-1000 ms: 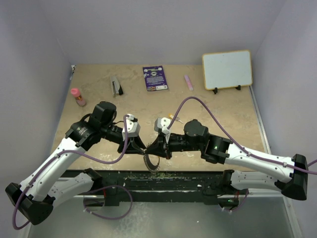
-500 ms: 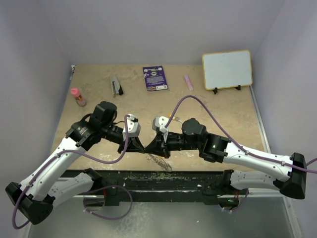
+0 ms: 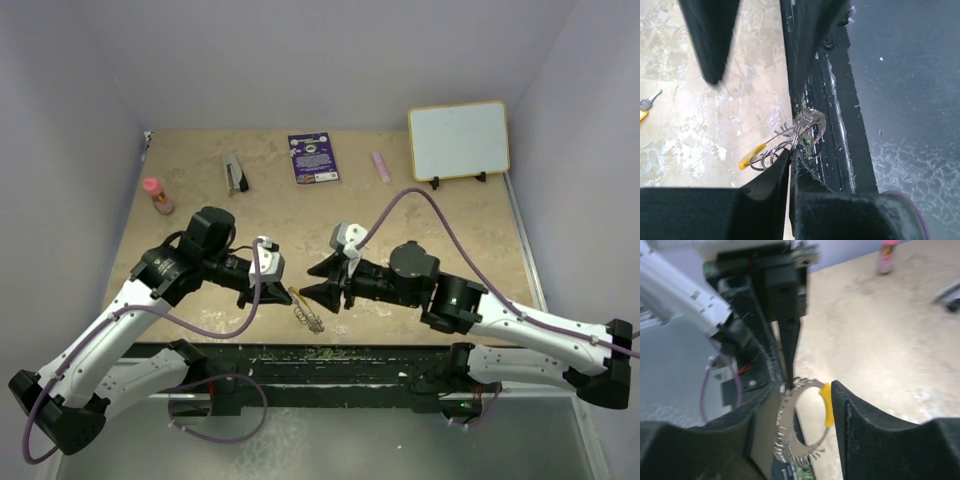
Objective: Put the keys on the keyring
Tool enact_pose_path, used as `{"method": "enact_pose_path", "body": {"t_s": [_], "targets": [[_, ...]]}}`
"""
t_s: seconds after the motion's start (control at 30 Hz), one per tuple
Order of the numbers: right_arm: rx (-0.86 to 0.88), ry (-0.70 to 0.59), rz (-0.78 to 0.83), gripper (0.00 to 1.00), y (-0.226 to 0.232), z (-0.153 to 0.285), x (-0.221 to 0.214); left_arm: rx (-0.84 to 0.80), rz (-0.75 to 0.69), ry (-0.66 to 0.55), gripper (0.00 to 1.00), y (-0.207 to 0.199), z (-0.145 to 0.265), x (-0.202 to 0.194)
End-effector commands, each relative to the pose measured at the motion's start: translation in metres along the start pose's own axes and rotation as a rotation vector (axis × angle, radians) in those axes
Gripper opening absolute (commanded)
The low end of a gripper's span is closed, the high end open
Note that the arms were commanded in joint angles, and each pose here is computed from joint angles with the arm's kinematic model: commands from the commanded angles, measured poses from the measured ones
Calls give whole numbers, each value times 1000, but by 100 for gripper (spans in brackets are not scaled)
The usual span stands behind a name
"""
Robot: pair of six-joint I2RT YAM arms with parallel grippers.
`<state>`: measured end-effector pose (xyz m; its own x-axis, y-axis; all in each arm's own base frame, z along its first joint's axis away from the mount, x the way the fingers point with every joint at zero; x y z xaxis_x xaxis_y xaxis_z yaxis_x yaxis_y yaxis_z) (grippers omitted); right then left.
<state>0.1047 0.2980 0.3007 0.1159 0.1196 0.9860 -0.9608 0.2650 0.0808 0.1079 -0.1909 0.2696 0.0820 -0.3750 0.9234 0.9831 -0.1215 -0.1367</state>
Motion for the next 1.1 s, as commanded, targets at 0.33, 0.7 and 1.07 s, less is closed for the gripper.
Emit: {"method": "enact_pose_path", "body": {"t_s": [0.33, 0.7, 1.07], "targets": [[-673, -56, -162, 72, -69, 59, -8, 70, -207, 72, 4, -2, 14, -2], [-532, 298, -180, 67, -64, -17, -101, 498, -125, 161, 4, 37, 39, -9], [-558, 500, -307, 54, -68, -89, -148, 952, -14, 86, 93, 60, 86, -10]]}}
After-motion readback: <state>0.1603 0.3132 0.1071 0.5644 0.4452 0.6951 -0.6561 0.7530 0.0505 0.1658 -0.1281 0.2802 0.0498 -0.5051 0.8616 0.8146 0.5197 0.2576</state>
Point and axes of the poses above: each gripper's point midway between its finger pads, its own z axis back along the fingers, its own y axis along the line the jaws close on, x = y × z, the point moved 5 cm from there along z, back along the fingers, and after that the axes turned 3 degrees about z, right-handed, at the moved point
